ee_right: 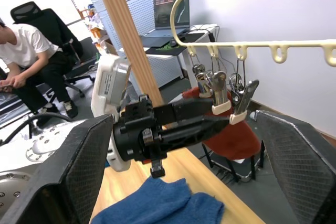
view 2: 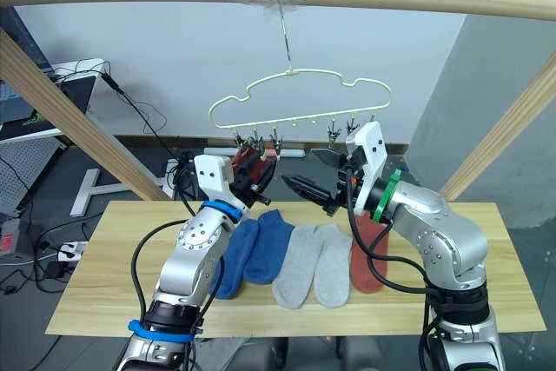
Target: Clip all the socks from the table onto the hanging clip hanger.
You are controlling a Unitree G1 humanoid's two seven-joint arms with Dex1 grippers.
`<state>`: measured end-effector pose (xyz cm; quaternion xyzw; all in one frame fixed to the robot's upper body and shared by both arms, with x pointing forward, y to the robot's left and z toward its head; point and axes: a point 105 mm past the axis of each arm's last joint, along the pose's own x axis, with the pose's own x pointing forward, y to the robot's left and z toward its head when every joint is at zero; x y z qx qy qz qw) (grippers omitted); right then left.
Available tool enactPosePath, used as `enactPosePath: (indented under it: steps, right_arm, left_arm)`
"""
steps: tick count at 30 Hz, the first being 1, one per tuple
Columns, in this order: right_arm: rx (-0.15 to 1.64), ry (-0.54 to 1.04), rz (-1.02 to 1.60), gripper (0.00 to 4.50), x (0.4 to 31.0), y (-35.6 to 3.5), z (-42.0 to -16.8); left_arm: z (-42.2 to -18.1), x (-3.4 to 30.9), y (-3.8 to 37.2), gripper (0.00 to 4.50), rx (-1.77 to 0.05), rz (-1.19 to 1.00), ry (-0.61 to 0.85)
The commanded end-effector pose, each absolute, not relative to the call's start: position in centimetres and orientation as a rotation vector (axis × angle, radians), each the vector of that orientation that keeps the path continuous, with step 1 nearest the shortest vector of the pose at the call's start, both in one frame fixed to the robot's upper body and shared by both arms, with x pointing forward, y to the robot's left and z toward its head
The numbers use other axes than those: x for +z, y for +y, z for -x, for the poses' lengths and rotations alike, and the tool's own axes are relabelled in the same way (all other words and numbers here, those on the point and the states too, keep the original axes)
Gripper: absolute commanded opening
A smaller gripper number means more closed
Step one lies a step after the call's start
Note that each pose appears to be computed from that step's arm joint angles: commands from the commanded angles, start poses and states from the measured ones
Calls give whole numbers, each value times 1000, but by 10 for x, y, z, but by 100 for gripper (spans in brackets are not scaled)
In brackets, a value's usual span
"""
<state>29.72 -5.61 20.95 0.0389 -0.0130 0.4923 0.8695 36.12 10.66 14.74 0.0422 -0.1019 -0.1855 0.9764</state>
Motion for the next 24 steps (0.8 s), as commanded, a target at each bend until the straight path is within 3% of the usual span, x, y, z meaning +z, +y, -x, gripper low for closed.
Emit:
enactPosePath:
  steps: [1, 24]
  right_arm:
    - [1039, -88, -70, 450, 222, -56, -293]
    - [1031, -93, -51, 450, 225, -59, -294]
  left_arm:
    - [-362, 161, 110, 175, -352, -92, -266]
    - [-373, 172, 112, 175, -301, -50, -310]
